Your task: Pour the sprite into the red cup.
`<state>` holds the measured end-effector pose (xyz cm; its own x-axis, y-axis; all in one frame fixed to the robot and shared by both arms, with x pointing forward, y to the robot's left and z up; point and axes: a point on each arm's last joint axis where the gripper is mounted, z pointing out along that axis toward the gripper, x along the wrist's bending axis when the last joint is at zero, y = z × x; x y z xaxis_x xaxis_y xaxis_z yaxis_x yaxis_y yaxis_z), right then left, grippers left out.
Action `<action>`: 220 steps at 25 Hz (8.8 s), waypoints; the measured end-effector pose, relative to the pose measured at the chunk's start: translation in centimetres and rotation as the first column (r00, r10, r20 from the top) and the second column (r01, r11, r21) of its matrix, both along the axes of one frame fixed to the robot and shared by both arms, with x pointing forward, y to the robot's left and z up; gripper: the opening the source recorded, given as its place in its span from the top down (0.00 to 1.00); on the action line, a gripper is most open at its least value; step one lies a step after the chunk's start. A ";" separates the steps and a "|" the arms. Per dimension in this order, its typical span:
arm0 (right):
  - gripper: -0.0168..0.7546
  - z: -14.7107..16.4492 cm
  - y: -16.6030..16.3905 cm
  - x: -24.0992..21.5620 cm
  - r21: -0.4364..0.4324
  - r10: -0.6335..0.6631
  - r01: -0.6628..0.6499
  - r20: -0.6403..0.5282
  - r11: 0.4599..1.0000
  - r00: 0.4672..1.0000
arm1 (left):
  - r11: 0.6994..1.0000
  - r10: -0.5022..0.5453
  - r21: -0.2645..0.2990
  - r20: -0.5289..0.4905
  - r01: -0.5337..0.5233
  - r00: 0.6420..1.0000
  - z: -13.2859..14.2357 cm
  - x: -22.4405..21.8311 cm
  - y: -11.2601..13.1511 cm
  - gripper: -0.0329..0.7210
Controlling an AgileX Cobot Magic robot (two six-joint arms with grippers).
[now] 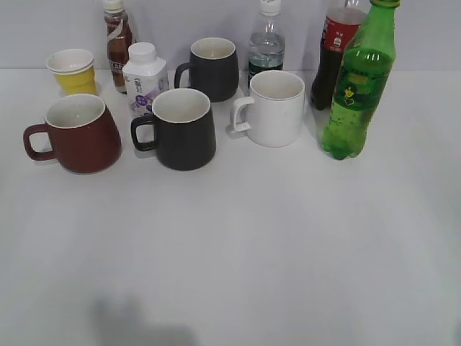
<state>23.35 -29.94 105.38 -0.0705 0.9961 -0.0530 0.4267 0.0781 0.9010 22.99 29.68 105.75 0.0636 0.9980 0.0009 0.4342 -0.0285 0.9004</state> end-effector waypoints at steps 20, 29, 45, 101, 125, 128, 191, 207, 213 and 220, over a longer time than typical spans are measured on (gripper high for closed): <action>0.41 0.0 0.0 0.0 -0.001 0.000 0.000 0.000 1.000 1.000 | 1.000 0.000 0.000 0.000 0.000 1.000 0.0 0.0 0.0 0.64; 0.41 0.0 0.0 0.0 -0.001 0.000 0.000 0.000 1.000 1.000 | 1.000 0.000 0.000 0.000 0.000 1.000 0.0 0.0 0.0 0.64; 0.41 1.6 0.7 3.2 0.070 0.036 -0.035 -0.016 0.997 0.999 | 0.997 -0.042 -0.062 -0.008 0.041 0.999 0.2 0.4 -0.6 0.64; 0.41 -0.2 3.8 19.2 0.016 0.142 -0.143 0.060 0.990 0.988 | 0.998 -0.024 -0.043 0.218 0.035 0.976 -14.6 24.7 -3.4 0.63; 0.41 -0.2 3.8 19.2 0.015 0.142 -0.144 0.060 0.990 0.988 | 0.995 -0.101 0.024 0.216 0.099 0.971 -17.1 32.9 -2.7 0.78; 0.41 -0.6 3.8 19.5 0.014 0.143 -0.143 0.040 0.990 0.989 | 0.990 -0.142 0.038 0.232 0.137 0.962 -17.2 33.7 -2.8 0.85; 0.46 -15.0 10.4 35.1 0.027 0.052 -0.062 0.292 0.998 0.955 | 0.745 -0.663 0.145 0.263 0.651 0.701 -9.7 22.0 -12.6 0.86; 0.46 -8.7 11.7 33.2 -0.222 0.340 -0.265 0.459 0.939 0.821 | 0.626 -0.775 0.172 0.243 0.760 0.583 -10.2 25.6 -15.7 0.86; 0.46 -8.6 13.2 32.6 -0.324 0.513 -0.401 0.454 0.857 0.729 | 0.562 -0.823 0.181 0.223 0.807 0.523 -10.4 24.9 -16.4 0.86; 0.46 -8.7 13.9 32.1 -0.503 0.651 -0.436 0.415 0.747 0.635 | 0.485 -0.873 0.179 0.161 0.856 0.461 -11.8 24.6 -18.5 0.86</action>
